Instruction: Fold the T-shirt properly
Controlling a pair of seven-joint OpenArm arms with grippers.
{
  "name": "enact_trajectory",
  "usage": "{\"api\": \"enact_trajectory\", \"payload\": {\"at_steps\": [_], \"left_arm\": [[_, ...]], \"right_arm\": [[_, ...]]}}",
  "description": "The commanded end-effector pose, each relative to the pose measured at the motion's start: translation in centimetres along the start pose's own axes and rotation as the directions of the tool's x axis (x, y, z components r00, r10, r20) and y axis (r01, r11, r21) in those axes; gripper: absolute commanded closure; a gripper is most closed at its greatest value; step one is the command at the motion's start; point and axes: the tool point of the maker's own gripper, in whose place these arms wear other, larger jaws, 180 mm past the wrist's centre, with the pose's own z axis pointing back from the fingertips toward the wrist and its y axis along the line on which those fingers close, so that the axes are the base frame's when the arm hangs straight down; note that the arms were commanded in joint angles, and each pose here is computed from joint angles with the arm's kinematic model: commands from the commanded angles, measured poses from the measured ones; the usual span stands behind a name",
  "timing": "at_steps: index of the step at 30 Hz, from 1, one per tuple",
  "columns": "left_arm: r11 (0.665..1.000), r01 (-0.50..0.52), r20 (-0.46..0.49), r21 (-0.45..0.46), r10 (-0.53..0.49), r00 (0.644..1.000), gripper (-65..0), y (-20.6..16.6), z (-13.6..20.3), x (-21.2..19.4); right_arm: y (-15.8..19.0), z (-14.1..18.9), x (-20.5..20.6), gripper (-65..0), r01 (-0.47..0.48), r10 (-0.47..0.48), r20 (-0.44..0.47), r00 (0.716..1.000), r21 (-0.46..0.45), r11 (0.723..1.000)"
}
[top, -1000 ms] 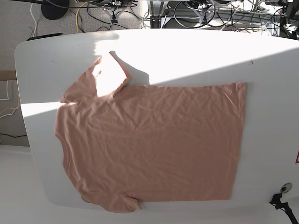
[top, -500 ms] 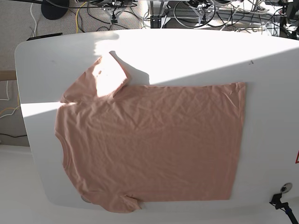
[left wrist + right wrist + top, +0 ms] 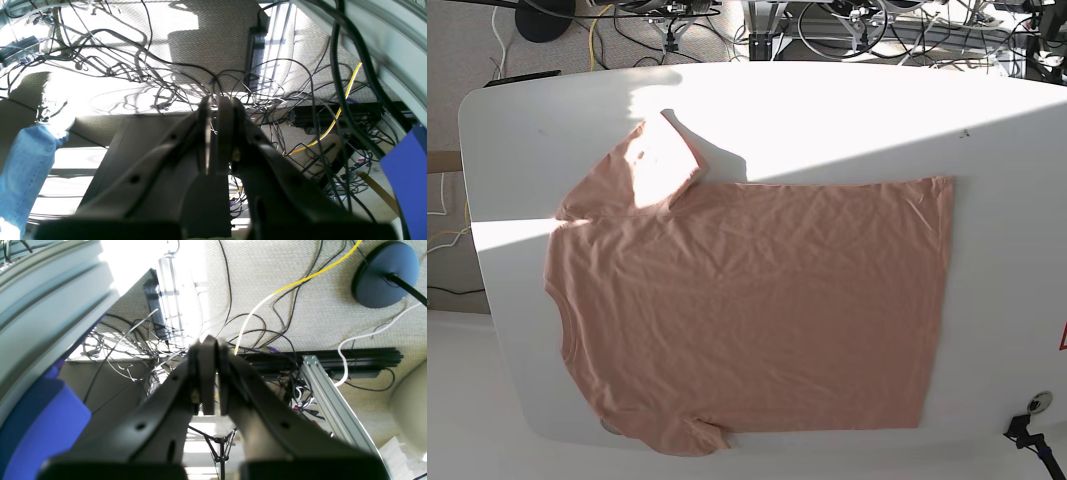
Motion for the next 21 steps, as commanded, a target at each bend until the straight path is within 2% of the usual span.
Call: {"api": "enact_trajectory", "payload": {"at_steps": [1, 21], "left_arm": [[1.0, -0.001, 0.009, 0.002, 0.001, 1.0, -2.0, 0.2, 0.0, 0.4], [1.0, 0.009, -0.008, 0.012, -0.009, 1.0, -2.1, 0.3, 0.0, -0.5]], "right_arm": [[-0.2, 0.0, 0.0, -1.0, 0.0, 0.0, 0.001, 1.0, 0.001, 1.0], [0.2, 0.0, 0.1, -0.9, -0.001, 0.001, 0.005, 1.0, 0.025, 1.0]]}}
